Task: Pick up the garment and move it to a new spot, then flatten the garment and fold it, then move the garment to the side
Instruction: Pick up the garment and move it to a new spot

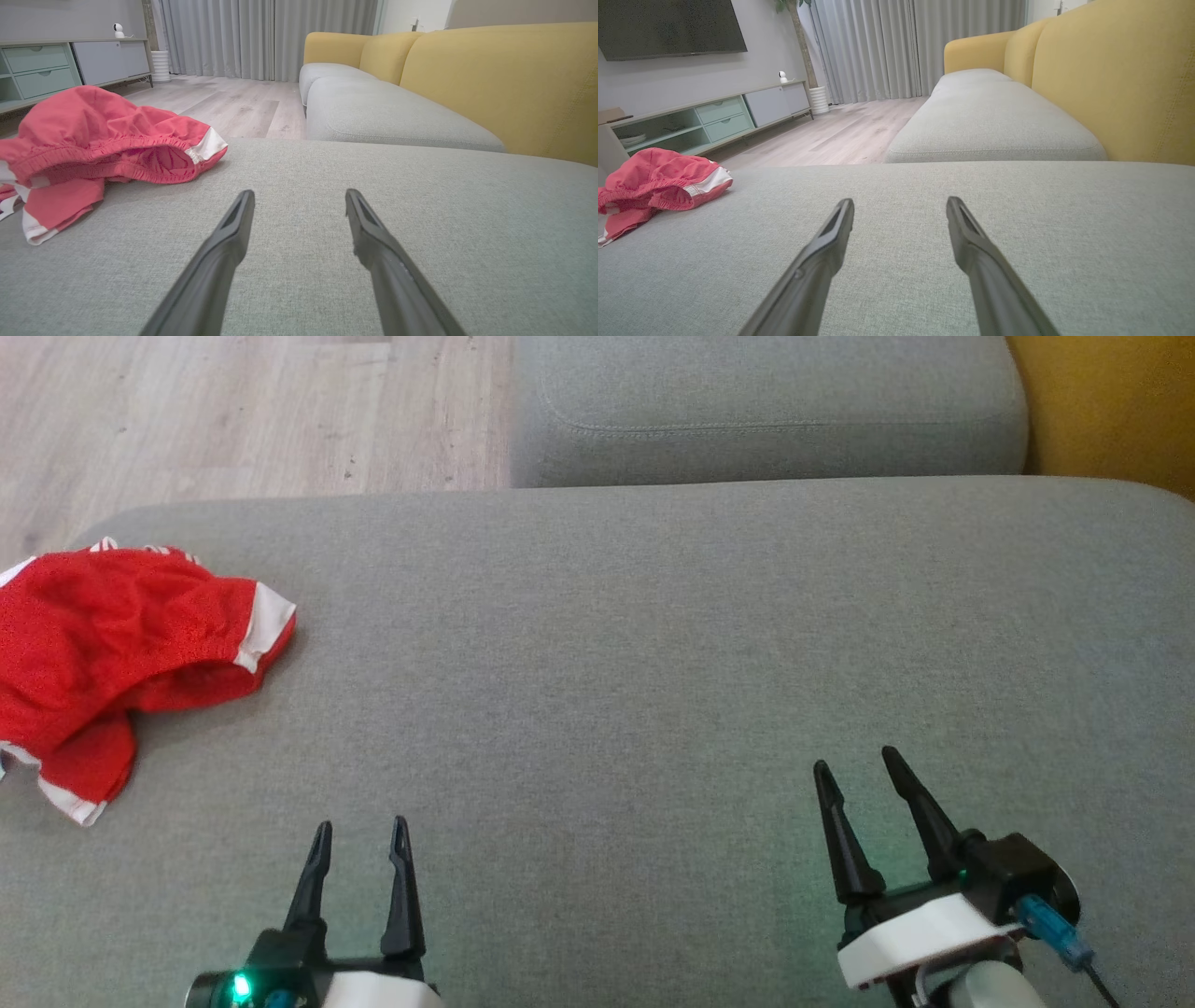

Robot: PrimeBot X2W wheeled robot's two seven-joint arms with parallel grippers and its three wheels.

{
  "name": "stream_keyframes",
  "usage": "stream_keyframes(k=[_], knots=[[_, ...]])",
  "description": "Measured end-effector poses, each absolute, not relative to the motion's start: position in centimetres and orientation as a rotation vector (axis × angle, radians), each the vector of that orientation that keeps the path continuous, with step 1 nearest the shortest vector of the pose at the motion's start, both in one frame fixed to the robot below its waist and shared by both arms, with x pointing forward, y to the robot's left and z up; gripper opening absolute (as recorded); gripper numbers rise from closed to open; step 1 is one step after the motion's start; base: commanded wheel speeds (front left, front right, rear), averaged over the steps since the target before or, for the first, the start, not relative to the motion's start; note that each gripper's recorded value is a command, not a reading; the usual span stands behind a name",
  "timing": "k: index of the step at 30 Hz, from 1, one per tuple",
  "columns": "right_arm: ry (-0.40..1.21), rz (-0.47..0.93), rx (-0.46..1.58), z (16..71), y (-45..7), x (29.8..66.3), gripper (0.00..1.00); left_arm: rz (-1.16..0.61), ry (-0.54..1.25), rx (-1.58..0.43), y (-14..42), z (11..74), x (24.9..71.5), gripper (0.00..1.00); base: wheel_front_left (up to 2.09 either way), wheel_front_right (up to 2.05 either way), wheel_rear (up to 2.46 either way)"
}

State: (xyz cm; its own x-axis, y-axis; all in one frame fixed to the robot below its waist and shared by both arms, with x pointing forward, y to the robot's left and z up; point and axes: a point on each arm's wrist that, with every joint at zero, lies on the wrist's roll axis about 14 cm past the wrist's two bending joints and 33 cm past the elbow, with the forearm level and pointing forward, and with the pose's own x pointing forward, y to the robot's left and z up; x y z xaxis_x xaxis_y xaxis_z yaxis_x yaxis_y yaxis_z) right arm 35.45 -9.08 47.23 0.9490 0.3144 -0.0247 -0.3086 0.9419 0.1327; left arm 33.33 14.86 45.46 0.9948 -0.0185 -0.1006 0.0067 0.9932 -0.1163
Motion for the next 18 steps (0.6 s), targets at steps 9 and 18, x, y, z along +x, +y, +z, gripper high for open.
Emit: stream_keyframes(k=[9,18], knots=[[0.063,0.358,0.128,46.8,-7.9,35.2,1.00,0.018,0.102,-0.114,15.8,45.6,32.4,1.00,0.00,0.00,0.00],[0.070,0.510,0.119,46.8,-3.1,35.8,1.00,0.166,0.090,-0.103,20.2,45.8,29.6,1.00,0.00,0.00,0.00]])
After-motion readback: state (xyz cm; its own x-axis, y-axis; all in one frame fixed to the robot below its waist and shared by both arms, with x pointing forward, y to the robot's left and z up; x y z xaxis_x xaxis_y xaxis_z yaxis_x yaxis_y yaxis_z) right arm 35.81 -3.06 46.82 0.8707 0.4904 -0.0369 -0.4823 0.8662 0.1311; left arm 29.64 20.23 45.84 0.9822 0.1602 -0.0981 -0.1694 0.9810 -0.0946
